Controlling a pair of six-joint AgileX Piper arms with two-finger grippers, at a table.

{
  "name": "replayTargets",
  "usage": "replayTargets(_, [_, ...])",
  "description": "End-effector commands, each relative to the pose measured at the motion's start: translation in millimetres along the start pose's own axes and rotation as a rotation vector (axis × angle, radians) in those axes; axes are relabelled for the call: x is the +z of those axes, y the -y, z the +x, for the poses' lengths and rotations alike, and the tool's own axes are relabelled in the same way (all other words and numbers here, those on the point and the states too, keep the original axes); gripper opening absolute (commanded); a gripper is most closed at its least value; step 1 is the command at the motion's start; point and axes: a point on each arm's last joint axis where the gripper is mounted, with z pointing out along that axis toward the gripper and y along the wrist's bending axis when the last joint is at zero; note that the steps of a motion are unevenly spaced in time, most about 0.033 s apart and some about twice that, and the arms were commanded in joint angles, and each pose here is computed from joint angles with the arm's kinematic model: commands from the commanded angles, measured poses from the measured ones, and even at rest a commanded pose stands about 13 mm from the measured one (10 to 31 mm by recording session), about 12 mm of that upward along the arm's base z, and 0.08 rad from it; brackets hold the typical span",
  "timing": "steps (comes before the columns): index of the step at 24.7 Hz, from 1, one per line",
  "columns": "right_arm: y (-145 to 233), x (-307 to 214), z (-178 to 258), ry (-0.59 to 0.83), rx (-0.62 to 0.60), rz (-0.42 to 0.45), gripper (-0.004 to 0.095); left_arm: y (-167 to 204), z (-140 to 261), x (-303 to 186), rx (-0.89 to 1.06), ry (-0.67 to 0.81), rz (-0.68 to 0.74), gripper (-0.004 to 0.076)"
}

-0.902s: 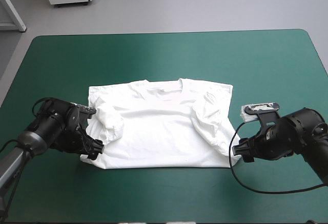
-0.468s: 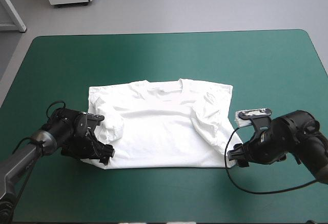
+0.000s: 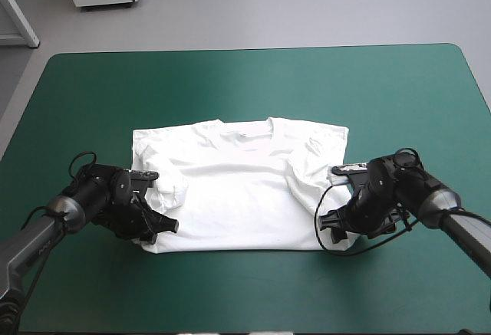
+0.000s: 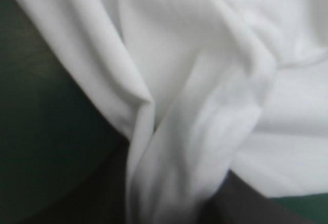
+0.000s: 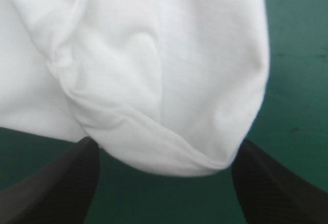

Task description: Fold the cloth

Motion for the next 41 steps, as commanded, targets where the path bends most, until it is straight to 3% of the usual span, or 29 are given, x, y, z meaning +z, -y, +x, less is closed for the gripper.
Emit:
replayTargets(1, [-6.4,2.1,-8.6,0.02,0.002,-0.061,0.0669,1.2,6.4,3.8,-0.002,-0.01,0.02,0.0045])
replayTargets(3, [-6.7,9.5,-11.4,0.0,0.005,-0.061,0.0669,0.9,7.5,5.8,0.004,-0.01,0.019,-0.0008])
replayTargets(7, [-5.6,22.9,-9.2,-0.006,0.026,-0.068,0.0658,0.5,7.8,6.8,0.005,0.001,0.017,-0.0007])
replayTargets(9, [-3.6,32.3,-3.9,-0.004,0.039,-0.068,0.0594,0.6,6.6,6.8,0.005,0.014,0.018,-0.0007])
replayTargets(11, [-0.7,42.3,2.6,-0.002,0.047,-0.061,0.0478,0.5,5.9,6.8,-0.005,0.021,0.018,-0.0007])
replayTargets(16, [3.3,53.2,12.0,0.004,0.038,-0.051,0.0007,-0.3,6.6,6.5,0.017,0.016,0.008,-0.0007])
replayTargets(20, [3.1,34.9,11.3,0.087,0.018,-0.046,-0.0015,-5.0,5.1,-9.8,0.056,0.033,-0.056,-0.0007])
replayTargets(25, [9.5,2.0,27.4,0.142,0.054,0.019,-0.0015,-10.6,12.6,-74.6,0.052,0.254,-0.133,-0.0007])
replayTargets(29, [1.9,-25.2,23.7,0.262,0.043,-0.051,-0.0015,-11.1,14.8,-81.0,0.072,0.281,-0.141,-0.0007])
replayTargets(34, [-5.7,-68.2,-24.5,0.538,-0.039,-0.029,-0.0015,-12.1,-29.0,-79.1,0.101,0.3,-0.13,-0.0007])
replayTargets(41, [10.0,-88.7,-97.6,0.726,0.004,0.079,-0.0015,-37.5,-111.0,-104.9,0.023,0.409,-0.029,-0.0007])
